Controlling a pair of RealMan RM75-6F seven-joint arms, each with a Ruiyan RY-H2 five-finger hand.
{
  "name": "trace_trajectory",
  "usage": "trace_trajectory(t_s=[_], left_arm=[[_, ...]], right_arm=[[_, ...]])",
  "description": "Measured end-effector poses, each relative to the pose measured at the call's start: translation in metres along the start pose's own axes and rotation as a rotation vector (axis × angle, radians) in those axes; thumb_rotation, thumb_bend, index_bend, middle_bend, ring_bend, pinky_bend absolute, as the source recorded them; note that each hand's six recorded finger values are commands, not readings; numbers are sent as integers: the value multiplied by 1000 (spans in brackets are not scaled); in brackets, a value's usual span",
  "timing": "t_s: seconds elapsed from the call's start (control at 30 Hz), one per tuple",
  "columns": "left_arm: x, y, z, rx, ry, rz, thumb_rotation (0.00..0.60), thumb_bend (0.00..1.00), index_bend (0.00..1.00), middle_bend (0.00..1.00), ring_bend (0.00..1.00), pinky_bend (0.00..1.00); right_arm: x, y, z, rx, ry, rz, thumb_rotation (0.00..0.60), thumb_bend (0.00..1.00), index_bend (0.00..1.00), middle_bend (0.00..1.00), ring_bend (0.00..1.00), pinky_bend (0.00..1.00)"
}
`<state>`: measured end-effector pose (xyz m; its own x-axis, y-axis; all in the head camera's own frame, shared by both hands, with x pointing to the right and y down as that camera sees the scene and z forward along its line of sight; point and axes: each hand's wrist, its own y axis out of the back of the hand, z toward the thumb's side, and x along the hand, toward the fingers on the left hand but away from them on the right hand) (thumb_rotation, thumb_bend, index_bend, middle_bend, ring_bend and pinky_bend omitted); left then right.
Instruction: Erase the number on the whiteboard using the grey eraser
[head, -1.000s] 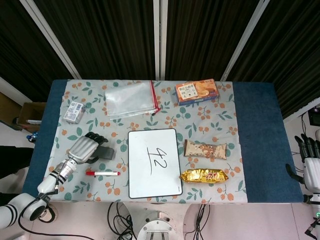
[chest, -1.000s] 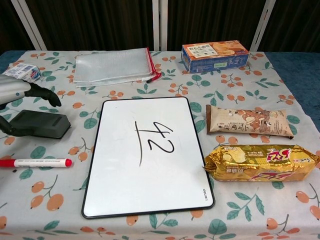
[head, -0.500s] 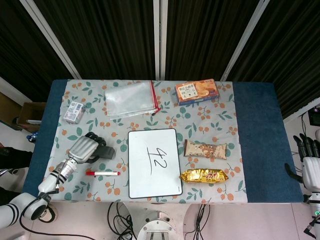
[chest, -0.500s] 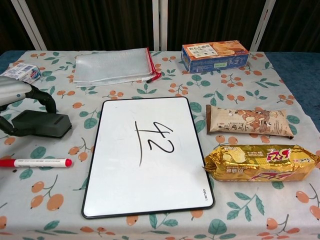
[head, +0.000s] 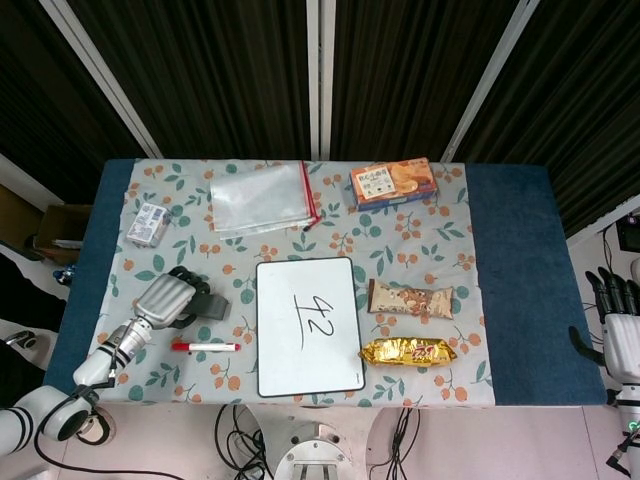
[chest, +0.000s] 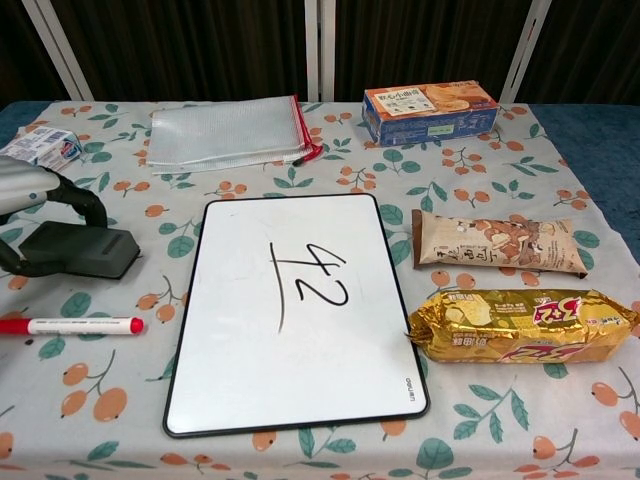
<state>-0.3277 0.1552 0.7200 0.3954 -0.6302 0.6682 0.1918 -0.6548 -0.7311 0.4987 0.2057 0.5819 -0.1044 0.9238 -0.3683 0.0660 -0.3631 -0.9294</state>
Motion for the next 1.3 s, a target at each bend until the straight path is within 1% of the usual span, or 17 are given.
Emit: trace_trajectory(t_s=[0.3, 0.47, 0.53, 0.63, 0.73, 0.83, 0.87, 0.97, 1.1, 1.3], left_arm=[[-1, -1, -1, -5, 3, 5, 600, 289, 440, 447, 401, 209], [0, 2, -1, -6, 0, 27, 600, 306, 472, 476, 437, 215], [0, 3, 0, -11, -2, 39, 600, 312, 493, 495, 472, 228], [-1, 6, 1, -21, -7, 65, 600, 313, 519, 519, 500, 244], [-1, 10, 2, -42, -14, 94, 600, 316, 551, 549, 530, 304], [-1, 15, 5, -69, -26, 124, 600, 335, 582, 576, 553, 431], [-2, 17, 7, -78, -32, 134, 600, 338, 585, 579, 556, 450], [-3, 21, 14, -102, -53, 148, 600, 340, 593, 586, 563, 486], [-6, 29, 28, -118, -94, 152, 600, 342, 598, 591, 567, 497], [-10, 43, 64, -113, -175, 165, 600, 343, 607, 599, 575, 507]], right_arm=[[-1, -1, 1, 2, 0, 2, 600, 246, 0, 0, 0, 0], [0, -1, 1, 4, 0, 4, 600, 247, 0, 0, 0, 0], [0, -1, 1, 5, 0, 4, 600, 247, 0, 0, 0, 0], [-1, -2, 1, 5, 0, 6, 600, 247, 0, 0, 0, 0], [-1, -2, 1, 5, 1, 7, 600, 247, 0, 0, 0, 0], [-1, -2, 2, 5, 1, 8, 600, 246, 0, 0, 0, 0], [-1, -2, 2, 5, 2, 7, 600, 246, 0, 0, 0, 0], [-2, -1, 2, 4, 4, 6, 600, 247, 0, 0, 0, 0], [-3, 0, 2, 4, 6, 5, 600, 246, 0, 0, 0, 0], [-3, 3, 1, 2, 4, 0, 600, 247, 0, 0, 0, 0]])
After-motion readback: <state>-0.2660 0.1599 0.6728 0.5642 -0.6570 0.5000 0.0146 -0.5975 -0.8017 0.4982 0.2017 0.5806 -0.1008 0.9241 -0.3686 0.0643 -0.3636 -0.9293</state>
